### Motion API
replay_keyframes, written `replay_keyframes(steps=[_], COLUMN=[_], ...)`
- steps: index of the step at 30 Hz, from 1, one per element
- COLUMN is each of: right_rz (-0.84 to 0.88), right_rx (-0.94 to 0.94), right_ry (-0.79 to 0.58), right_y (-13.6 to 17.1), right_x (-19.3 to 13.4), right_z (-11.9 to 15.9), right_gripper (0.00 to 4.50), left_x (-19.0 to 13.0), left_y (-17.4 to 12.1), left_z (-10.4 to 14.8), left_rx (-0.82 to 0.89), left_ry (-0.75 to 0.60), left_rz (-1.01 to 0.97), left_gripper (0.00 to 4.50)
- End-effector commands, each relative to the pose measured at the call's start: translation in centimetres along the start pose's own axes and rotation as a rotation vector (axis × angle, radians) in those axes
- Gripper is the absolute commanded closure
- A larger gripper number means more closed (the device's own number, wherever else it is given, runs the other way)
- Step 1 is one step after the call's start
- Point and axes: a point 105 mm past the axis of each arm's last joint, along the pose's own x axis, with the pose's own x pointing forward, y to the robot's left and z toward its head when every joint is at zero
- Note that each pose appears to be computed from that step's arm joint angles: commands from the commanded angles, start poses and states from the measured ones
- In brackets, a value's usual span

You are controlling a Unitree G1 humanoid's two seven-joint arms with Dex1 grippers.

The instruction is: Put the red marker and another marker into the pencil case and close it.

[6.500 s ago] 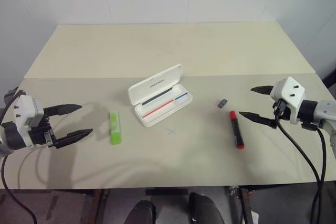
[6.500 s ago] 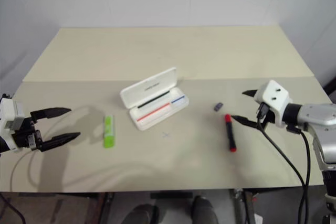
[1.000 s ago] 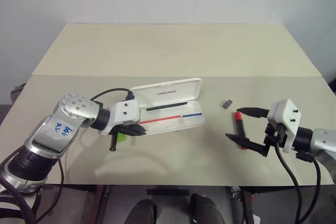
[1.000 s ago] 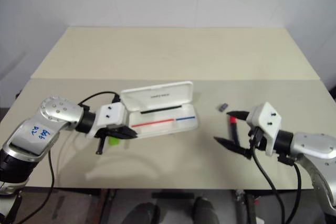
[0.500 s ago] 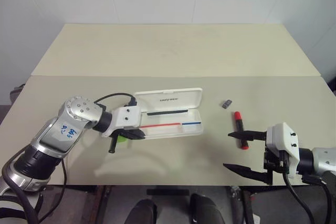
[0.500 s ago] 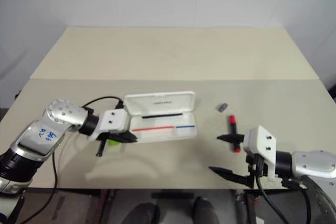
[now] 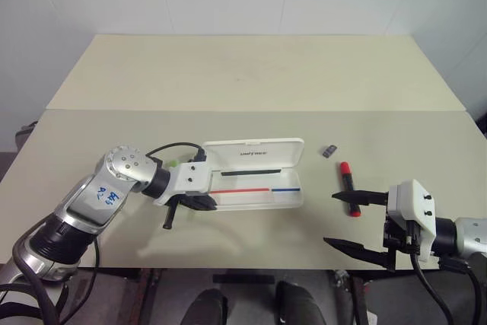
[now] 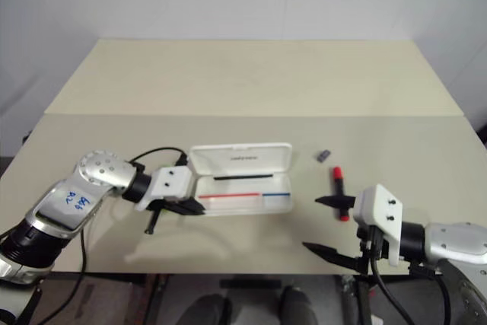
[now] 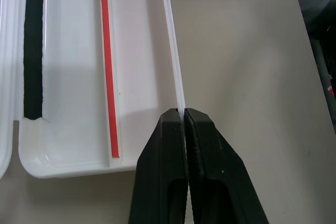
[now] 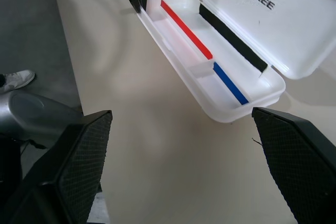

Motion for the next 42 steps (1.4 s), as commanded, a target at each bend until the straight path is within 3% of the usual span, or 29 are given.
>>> replay_keyframes(steps=[1,30,42], right_rz=[0.011,-0.187,-0.194], right_rx=[-0.032,0.004,-0.011], right_ry=[-0.025,-0.155,-0.142], right_y=[0.5,-2.1,-2.3], right_x=[0.0,0.1,0.6], right_z=[0.8,0.3,-0.1], right_gripper=[0.00,0.00,0.00], left_x=[0.1,1.6,1.8], left_y=[-0.1,1.2,1.1], left_z=[0.3,-0.7,-0.5], left_rx=[0.042,0.056,0.060], left_ry=[0.003,0.015,0.004], left_rz=[0.003,0.051,0.013], left_gripper=[4.44,4.44,4.44])
